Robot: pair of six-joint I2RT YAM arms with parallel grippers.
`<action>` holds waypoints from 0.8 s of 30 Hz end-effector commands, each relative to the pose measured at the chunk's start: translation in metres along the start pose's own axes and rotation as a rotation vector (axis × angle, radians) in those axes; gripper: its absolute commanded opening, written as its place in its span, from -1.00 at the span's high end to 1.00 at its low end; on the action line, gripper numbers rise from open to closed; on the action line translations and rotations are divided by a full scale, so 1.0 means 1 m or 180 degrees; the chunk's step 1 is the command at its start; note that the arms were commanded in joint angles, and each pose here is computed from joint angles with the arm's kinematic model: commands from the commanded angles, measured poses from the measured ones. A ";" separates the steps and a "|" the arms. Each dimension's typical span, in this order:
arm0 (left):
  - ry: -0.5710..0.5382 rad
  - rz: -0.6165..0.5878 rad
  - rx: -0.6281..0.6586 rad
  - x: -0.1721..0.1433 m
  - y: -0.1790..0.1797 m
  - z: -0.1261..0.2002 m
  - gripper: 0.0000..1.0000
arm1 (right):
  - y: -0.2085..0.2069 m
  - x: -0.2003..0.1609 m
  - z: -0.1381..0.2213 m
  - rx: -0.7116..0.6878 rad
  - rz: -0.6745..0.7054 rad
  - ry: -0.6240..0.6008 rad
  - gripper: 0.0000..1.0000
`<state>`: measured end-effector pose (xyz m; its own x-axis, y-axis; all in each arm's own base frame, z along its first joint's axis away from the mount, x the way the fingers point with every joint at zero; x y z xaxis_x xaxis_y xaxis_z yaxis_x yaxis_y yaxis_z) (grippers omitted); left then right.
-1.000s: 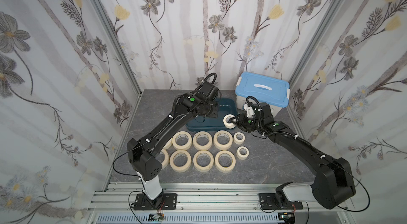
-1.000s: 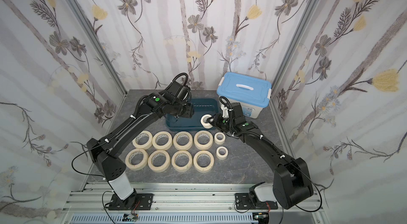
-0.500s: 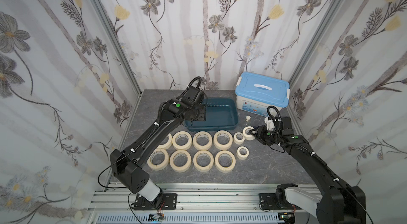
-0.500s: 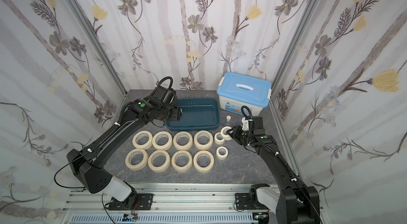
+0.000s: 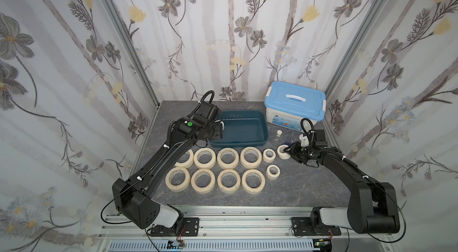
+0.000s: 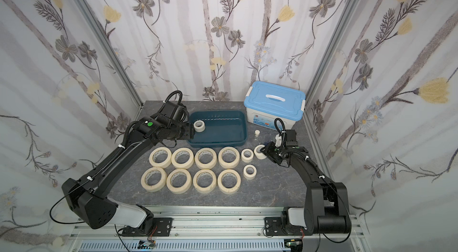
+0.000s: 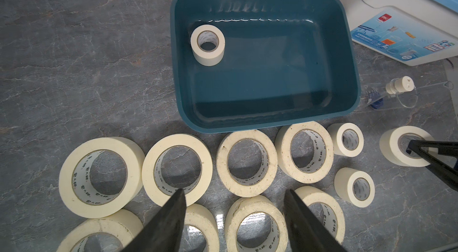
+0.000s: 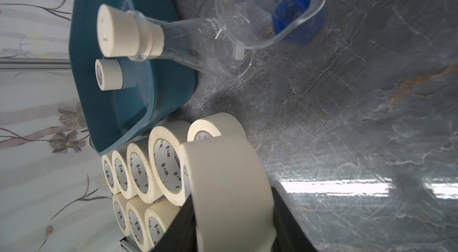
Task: Take out the art tape in the storage box
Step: Place the art tape at the center of the board.
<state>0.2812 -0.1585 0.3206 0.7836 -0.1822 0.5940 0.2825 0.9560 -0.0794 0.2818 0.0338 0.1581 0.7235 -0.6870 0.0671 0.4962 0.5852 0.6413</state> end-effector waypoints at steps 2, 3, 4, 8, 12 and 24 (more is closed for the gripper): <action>-0.0041 0.0027 0.0049 0.001 0.003 0.001 -0.31 | 0.003 0.011 -0.013 0.0137 0.0079 -0.0076 0.19; -0.0037 0.0029 0.0051 0.001 0.003 0.001 -0.31 | 0.002 0.012 -0.016 0.0122 0.0075 -0.0086 0.19; -0.0037 0.0034 0.0056 0.001 0.004 0.001 -0.31 | 0.001 0.014 -0.018 0.0118 0.0074 -0.0090 0.19; -0.0028 0.0039 0.0069 -0.001 0.004 0.000 -0.31 | -0.004 0.020 -0.030 0.0111 0.0037 -0.0055 0.19; -0.0025 0.0042 0.0076 -0.001 0.005 0.001 -0.31 | -0.009 0.022 -0.040 0.0092 -0.0005 0.0000 0.19; -0.0025 0.0056 0.0082 0.000 0.006 0.000 -0.32 | -0.022 0.024 -0.055 0.0017 -0.0082 0.0141 0.15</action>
<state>0.2817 -0.1540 0.3188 0.7874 -0.1727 0.5917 0.2662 0.9611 -0.0738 0.3119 0.0277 0.1067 0.7220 -0.6915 0.0217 0.5229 0.5660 0.6374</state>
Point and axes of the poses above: each gripper's point midway between its finger pads, its own z axis back along the fingers, its own y axis along the line the jaws close on, x = y × z, the point moved 9 cm from there along z, back along the fingers, and after that the axes turned 12 degrees about -z, right-handed, at the moved point
